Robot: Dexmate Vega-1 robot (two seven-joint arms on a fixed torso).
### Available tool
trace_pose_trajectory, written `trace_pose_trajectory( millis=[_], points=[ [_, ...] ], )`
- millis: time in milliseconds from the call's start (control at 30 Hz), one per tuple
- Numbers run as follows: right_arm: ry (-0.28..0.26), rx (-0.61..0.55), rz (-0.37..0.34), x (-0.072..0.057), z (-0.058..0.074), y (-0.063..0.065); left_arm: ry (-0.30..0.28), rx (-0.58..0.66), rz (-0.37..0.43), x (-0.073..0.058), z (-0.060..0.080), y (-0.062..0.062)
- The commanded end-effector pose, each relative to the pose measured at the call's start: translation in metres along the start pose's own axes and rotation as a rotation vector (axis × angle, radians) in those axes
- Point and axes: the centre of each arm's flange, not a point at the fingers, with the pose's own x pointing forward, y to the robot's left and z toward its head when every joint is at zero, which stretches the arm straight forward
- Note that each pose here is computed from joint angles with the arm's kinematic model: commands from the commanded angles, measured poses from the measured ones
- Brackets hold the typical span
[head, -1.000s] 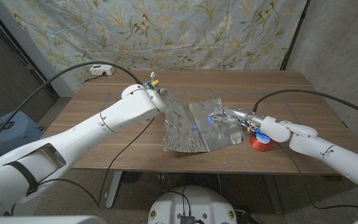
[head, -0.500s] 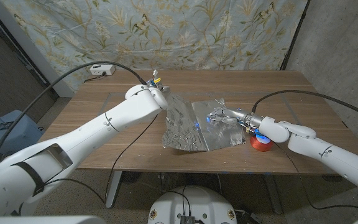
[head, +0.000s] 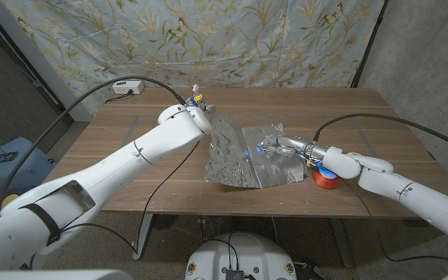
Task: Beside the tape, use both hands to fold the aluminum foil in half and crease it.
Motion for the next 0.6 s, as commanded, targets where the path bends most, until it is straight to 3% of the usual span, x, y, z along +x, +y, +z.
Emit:
trace_pose_trajectory(
  millis=[33, 600],
  points=[
    [-0.015, 0.018, 0.010, -0.001, 0.002, 0.007, -0.023, -0.040, -0.011, -0.001, 0.006, 0.003],
    [-0.042, 0.025, 0.019, 0.001, 0.008, 0.010, -0.059, -0.085, 0.007, 0.008, 0.017, 0.003]
  ],
)
